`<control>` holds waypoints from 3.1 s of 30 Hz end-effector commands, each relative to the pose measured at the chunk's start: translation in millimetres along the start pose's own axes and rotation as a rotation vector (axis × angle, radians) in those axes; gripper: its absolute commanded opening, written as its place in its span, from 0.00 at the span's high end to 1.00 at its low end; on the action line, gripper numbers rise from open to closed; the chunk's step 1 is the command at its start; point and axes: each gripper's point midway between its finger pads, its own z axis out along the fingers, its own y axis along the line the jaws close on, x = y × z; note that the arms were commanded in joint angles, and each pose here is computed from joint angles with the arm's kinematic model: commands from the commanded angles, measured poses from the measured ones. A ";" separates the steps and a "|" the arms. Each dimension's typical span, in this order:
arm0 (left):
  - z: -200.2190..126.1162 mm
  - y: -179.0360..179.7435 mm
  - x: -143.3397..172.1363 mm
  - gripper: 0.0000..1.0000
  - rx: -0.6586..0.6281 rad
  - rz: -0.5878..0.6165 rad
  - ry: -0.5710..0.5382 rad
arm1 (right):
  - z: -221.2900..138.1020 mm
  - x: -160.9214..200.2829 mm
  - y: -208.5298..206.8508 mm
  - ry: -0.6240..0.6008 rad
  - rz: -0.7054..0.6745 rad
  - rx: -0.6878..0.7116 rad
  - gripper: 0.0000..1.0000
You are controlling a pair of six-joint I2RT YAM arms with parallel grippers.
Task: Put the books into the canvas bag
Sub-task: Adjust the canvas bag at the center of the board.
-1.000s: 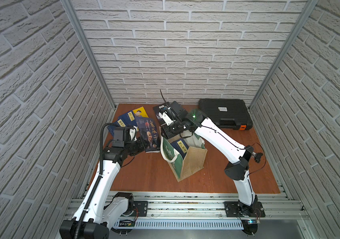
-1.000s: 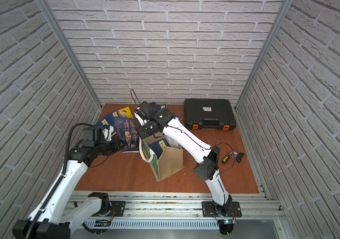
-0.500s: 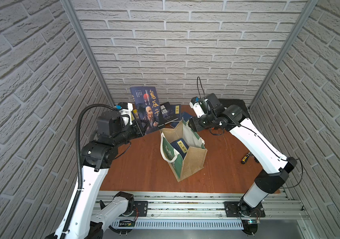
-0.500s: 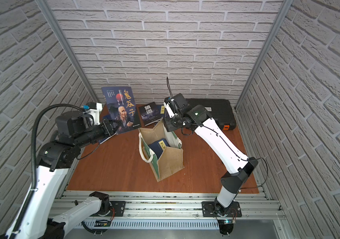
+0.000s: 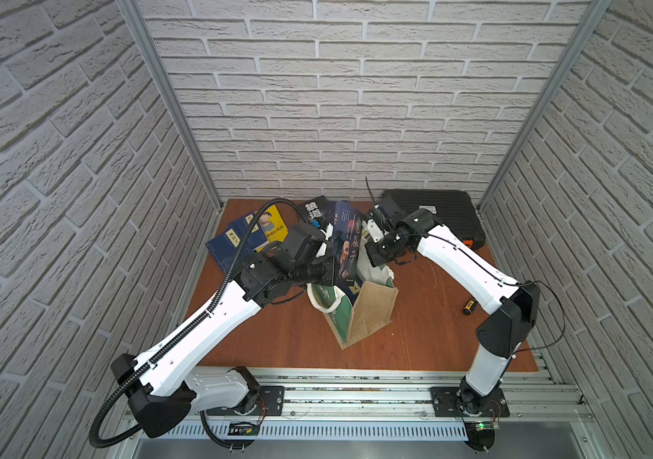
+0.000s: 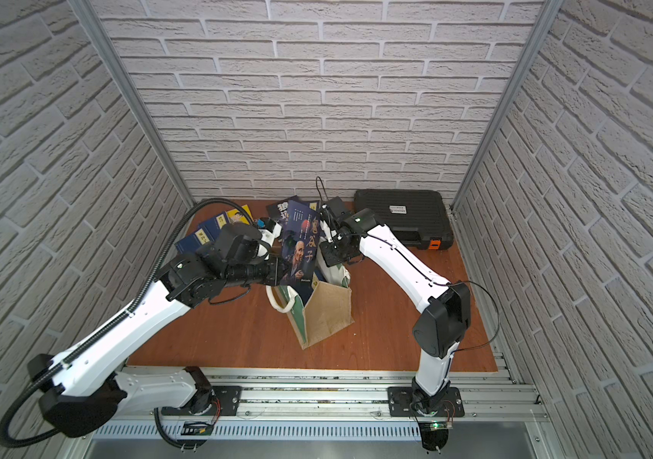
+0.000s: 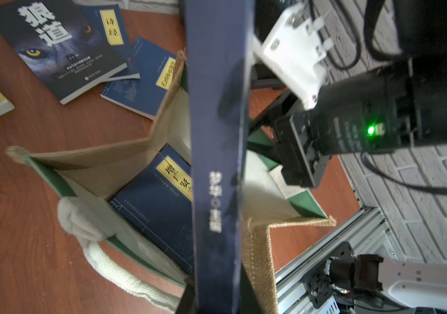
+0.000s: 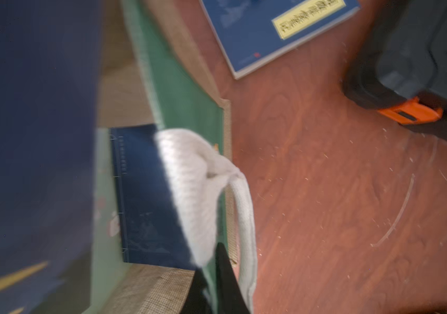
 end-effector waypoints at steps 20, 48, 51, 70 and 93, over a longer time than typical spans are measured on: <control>-1.0 70.7 49.1 1.00 -0.299 -0.054 0.347 | -41.4 24.3 -24.3 -0.139 0.361 -0.141 0.94; 28.6 1.3 -2.5 0.97 -0.268 -0.040 0.292 | -34.9 36.5 0.4 -0.152 0.394 -0.273 0.94; 24.5 -1.0 -12.0 0.98 -0.201 -0.110 0.257 | -31.7 39.6 0.2 -0.141 0.384 -0.270 0.94; 63.0 -41.8 -18.9 1.00 0.075 -0.365 0.164 | -26.2 40.6 18.1 -0.088 0.321 -0.317 0.94; 106.3 -68.3 6.3 1.00 0.128 -0.381 0.253 | -30.4 47.0 7.5 -0.106 0.290 -0.248 0.94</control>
